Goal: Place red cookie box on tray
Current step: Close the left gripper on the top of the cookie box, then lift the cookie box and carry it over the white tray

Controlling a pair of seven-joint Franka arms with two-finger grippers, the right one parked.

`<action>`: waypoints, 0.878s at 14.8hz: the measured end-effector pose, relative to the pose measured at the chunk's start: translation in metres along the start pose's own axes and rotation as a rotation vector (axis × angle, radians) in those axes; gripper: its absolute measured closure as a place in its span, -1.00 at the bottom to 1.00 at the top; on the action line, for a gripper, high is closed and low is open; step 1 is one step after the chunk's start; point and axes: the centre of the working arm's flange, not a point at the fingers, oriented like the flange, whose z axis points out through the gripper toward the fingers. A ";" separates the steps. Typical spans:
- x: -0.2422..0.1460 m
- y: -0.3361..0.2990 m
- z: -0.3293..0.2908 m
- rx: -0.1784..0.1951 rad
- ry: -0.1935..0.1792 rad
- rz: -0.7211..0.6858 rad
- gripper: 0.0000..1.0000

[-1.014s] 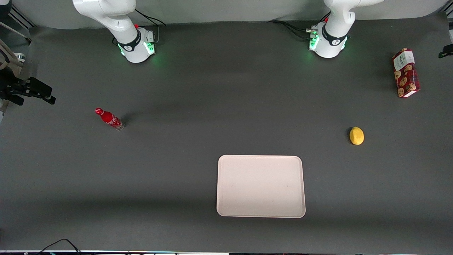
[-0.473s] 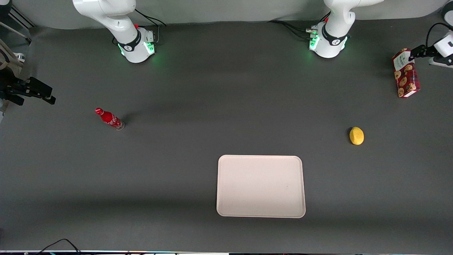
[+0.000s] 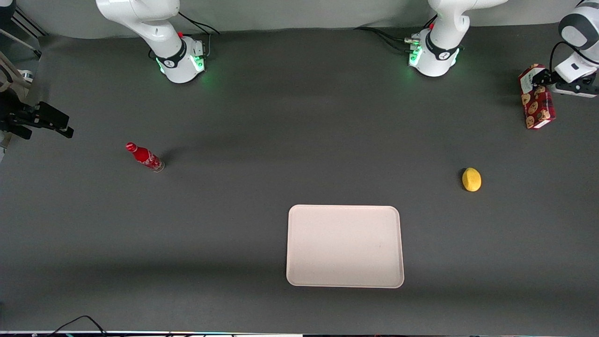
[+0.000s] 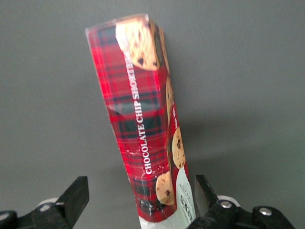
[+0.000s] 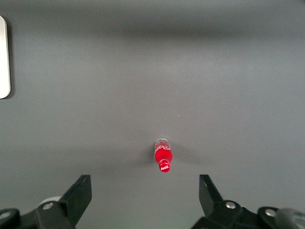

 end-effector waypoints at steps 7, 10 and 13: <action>-0.014 0.000 0.020 -0.030 -0.043 -0.067 0.24; -0.014 0.000 0.020 -0.052 -0.044 -0.092 0.70; -0.004 -0.009 0.009 -0.100 -0.058 -0.115 0.87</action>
